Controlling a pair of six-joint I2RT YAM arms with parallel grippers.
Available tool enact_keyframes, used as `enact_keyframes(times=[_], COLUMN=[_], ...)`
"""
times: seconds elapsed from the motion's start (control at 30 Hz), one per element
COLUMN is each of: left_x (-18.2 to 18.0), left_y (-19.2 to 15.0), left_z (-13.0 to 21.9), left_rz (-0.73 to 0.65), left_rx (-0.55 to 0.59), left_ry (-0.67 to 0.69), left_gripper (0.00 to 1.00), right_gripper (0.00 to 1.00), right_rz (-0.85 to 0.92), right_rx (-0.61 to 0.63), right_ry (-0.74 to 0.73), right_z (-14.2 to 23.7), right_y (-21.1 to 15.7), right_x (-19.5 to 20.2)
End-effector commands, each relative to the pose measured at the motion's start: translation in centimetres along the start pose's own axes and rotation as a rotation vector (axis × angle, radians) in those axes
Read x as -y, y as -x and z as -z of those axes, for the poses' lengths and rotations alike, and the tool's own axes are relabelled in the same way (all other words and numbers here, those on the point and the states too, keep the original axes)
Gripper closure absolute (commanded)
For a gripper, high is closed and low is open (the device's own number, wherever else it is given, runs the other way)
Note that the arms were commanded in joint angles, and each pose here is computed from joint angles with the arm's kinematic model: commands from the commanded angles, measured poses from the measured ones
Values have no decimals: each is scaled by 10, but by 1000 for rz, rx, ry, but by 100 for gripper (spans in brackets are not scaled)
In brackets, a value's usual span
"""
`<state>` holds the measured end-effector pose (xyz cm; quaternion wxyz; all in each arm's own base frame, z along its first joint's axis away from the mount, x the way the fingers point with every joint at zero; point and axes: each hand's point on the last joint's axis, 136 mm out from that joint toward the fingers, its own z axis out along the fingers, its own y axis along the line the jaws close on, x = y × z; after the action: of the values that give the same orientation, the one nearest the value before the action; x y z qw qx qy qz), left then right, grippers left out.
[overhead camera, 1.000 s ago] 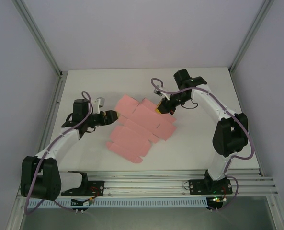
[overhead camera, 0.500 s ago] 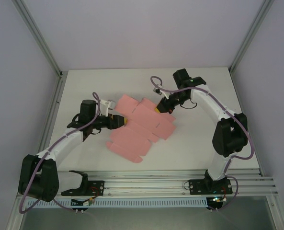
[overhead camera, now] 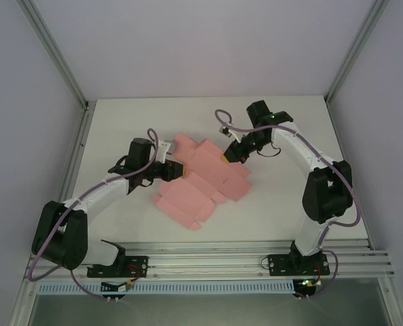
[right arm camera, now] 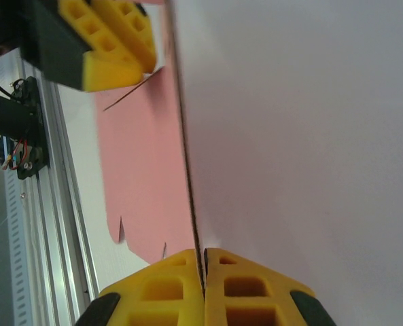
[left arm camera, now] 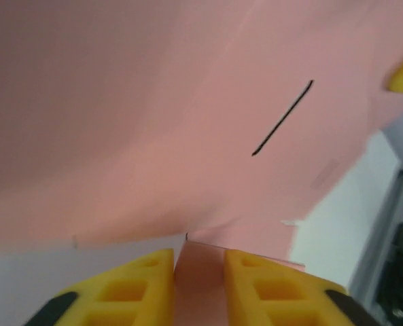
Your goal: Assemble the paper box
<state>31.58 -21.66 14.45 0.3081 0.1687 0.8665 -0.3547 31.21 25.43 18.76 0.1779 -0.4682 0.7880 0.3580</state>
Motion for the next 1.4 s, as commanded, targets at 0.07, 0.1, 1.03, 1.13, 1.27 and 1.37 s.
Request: enact_keyframes(times=[0.07,0.1,1.03,1.13,1.27,1.37], left_x=[-34,-32,-19,-24,-38,-50], left_y=[-15,-13,-23,-18,-13,-7], left_z=[-11,-11,-57,-34,0,28], left_rz=[64,56,53,71,95,132], left_rx=[-51,-42,-30,7,57,109], left_ry=[221,222,380,439,541,604], left_gripper=[82,81,73,59,49,41], right_gripper=[100,100,100,100,100,100], right_rz=[103,103,150,200,318,429], right_rx=[109,111,-89,-180,-243,-288], right_ry=[20,17,-368,-498,-573,-685], right_z=[13,13,-12,-2,6,9], right_y=[29,30,12,4,7,14], right_x=[-21,-20,41,63,76,91])
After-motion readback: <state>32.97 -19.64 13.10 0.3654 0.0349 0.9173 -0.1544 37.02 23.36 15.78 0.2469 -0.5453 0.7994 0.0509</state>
